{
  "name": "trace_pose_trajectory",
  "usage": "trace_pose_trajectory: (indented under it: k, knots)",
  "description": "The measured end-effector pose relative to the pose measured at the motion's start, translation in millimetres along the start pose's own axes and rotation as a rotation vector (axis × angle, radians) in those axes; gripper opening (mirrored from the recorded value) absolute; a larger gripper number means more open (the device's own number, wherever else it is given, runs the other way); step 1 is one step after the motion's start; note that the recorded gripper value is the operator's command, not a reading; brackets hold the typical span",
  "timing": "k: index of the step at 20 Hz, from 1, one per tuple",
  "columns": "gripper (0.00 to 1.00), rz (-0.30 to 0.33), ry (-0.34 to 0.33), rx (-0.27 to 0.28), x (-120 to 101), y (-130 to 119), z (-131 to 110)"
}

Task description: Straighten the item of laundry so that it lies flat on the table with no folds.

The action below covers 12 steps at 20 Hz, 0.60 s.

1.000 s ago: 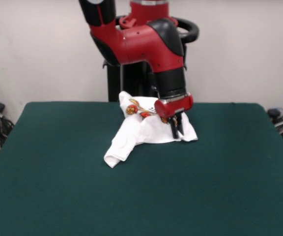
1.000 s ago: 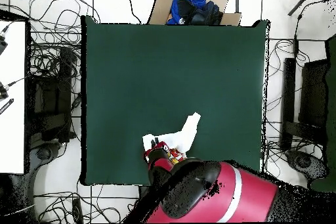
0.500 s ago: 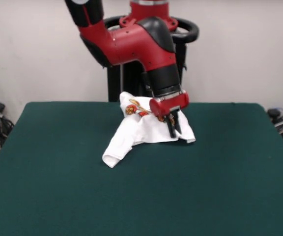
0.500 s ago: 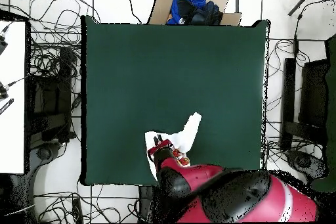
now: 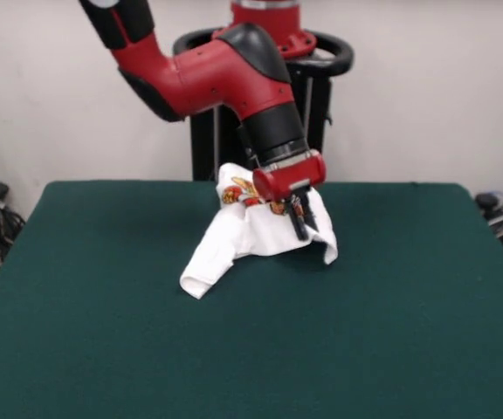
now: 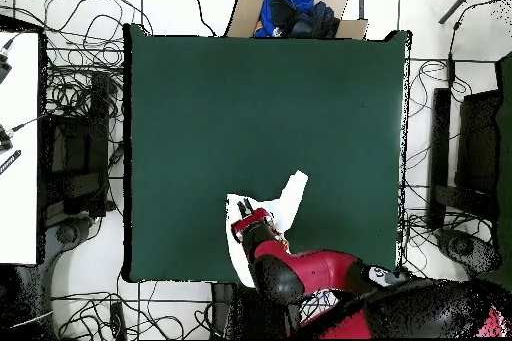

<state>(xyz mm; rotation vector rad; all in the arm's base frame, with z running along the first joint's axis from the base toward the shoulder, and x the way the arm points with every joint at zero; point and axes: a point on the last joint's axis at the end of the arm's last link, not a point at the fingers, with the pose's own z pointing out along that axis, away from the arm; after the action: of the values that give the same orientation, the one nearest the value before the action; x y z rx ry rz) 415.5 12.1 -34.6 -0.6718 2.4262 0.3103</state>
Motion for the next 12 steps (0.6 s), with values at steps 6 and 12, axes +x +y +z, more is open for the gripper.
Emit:
trace_pose_trajectory:
  k: [6, 12]
  knots:
    - [0.0, -0.008, -0.039, -0.017, -9, 7, 4]
    - [0.0, -0.007, -0.097, -0.022, -19, 11, 6]
